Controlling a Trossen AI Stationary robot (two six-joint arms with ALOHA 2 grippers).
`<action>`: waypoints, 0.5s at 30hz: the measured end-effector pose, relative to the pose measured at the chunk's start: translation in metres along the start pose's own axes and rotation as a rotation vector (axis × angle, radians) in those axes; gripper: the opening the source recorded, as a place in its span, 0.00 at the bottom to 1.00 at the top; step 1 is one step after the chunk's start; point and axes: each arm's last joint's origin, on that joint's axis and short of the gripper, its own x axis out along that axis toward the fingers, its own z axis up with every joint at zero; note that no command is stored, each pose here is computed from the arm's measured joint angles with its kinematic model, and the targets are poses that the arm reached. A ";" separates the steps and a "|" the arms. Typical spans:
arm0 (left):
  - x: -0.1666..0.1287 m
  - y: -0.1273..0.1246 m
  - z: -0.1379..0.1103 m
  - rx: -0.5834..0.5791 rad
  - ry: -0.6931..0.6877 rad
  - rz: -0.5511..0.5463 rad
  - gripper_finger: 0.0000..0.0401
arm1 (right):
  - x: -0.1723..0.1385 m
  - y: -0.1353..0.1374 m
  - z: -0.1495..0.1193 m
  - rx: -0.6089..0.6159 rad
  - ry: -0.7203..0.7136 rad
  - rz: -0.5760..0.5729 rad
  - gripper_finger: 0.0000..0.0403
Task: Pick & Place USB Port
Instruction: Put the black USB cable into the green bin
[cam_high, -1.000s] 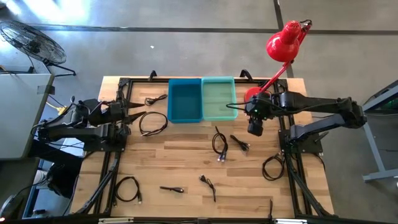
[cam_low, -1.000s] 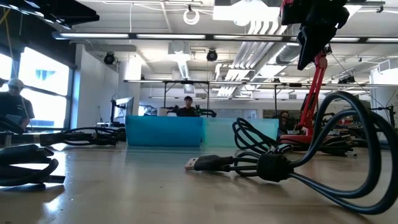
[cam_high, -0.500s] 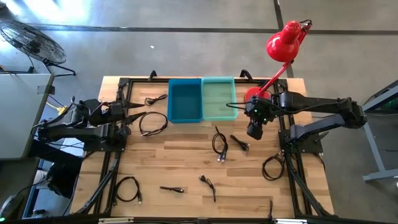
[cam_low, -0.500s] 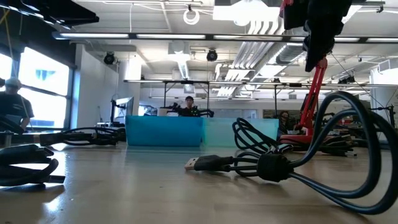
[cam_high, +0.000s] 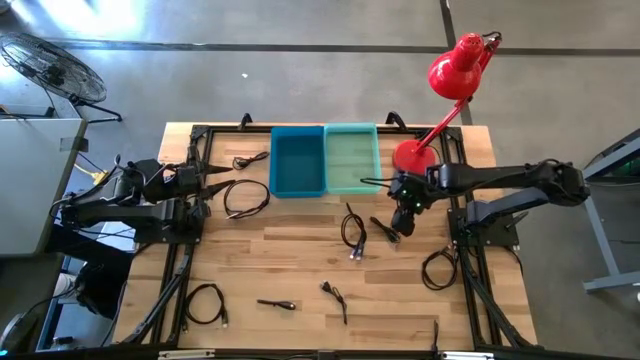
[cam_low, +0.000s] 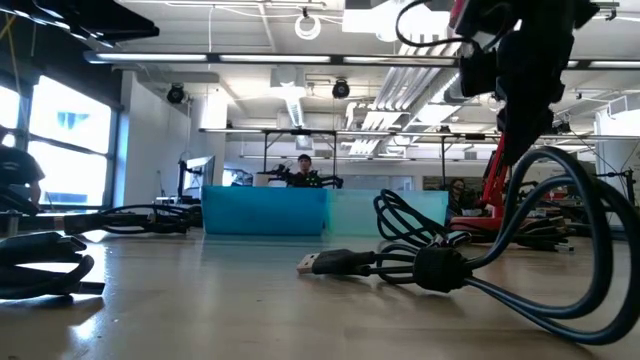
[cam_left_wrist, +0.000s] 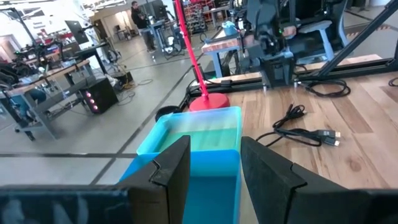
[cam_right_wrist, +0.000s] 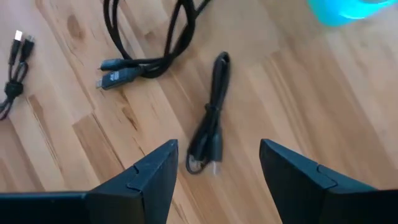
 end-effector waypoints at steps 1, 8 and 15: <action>0.000 0.000 0.000 0.000 0.001 0.005 0.35 | 0.005 -0.001 -0.002 -0.001 -0.006 0.011 0.54; 0.000 0.000 0.000 -0.005 0.002 0.009 0.35 | 0.033 -0.011 -0.015 -0.005 -0.029 0.057 0.54; 0.000 0.000 0.000 -0.009 0.002 0.009 0.35 | 0.043 -0.015 -0.021 -0.006 -0.015 0.047 0.54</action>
